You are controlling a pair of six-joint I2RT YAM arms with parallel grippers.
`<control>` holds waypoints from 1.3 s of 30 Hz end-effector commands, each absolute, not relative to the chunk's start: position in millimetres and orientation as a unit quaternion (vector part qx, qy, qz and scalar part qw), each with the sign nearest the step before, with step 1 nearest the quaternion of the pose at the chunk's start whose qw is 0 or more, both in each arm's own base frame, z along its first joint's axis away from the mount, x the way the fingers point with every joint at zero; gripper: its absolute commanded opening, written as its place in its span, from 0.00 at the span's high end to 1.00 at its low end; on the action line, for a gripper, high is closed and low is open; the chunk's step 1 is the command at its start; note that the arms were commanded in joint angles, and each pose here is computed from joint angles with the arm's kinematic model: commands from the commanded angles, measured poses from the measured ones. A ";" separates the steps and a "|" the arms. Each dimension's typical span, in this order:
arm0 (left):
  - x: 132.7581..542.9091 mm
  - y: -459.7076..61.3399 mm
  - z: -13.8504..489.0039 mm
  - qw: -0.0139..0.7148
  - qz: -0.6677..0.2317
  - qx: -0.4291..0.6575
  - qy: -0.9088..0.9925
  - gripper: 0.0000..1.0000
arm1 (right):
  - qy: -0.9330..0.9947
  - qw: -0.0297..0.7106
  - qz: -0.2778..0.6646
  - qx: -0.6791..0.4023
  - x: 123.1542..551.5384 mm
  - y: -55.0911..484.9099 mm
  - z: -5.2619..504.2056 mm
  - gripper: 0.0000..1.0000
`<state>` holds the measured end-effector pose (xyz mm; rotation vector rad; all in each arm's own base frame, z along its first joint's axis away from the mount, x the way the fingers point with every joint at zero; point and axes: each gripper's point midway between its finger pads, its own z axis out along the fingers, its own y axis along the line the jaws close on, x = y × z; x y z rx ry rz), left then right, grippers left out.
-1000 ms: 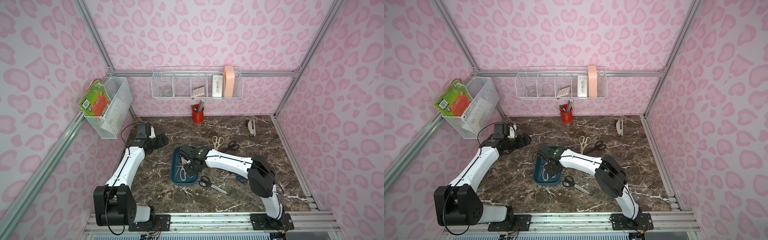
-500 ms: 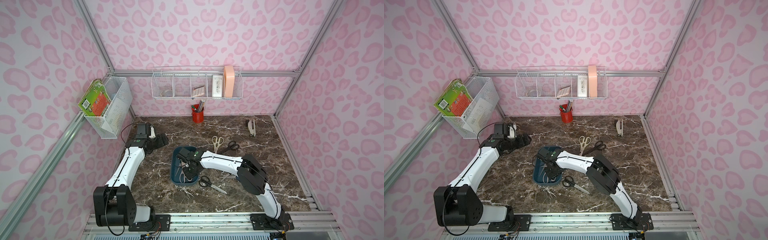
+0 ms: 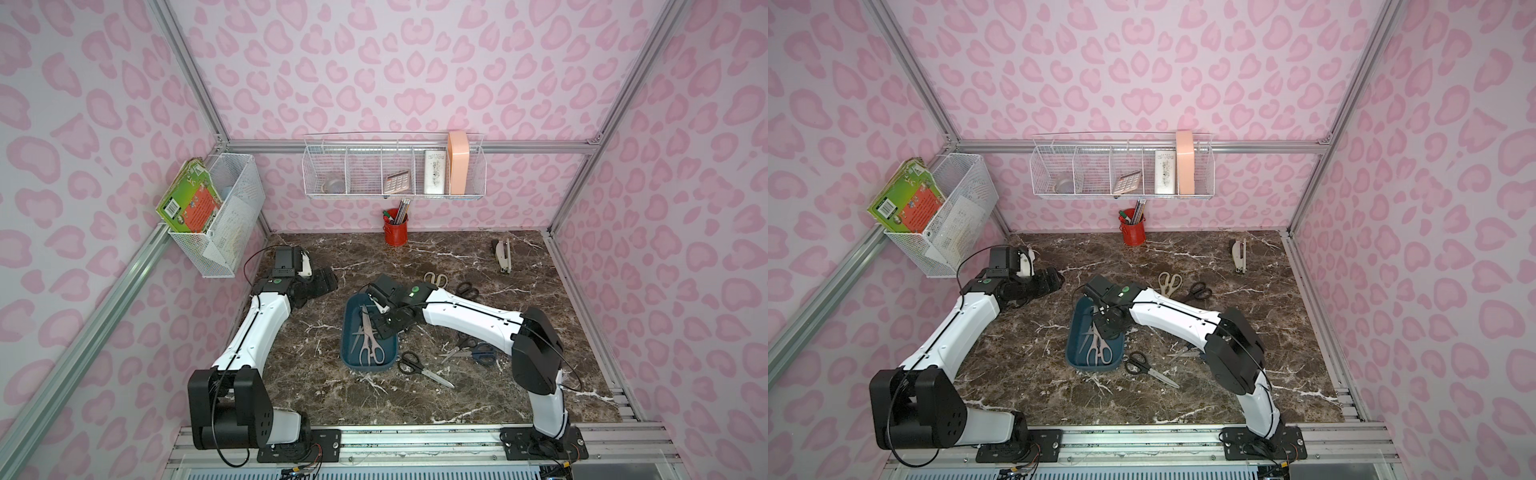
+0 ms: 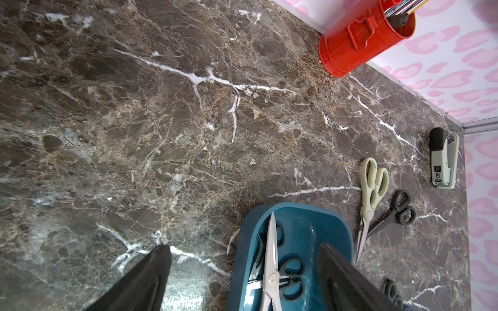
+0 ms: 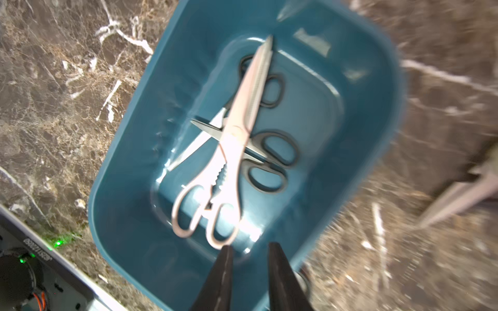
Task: Put the scissors into the storage box
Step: Place the scissors in the storage box, then pick up the scissors from the center of the board.
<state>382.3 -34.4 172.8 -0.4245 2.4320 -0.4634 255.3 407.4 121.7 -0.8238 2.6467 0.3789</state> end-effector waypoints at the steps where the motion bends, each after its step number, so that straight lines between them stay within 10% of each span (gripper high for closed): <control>1: 382.9 -43.4 171.3 0.302 -0.200 -0.154 0.919 0.10 | 0.935 0.177 0.113 -0.285 260.1 378.5 123.1 0.74; 39: 372.8 -81.4 135.0 0.233 -0.230 -0.148 0.933 0.10 | 0.899 0.109 0.099 -0.412 189.3 343.7 25.3 0.66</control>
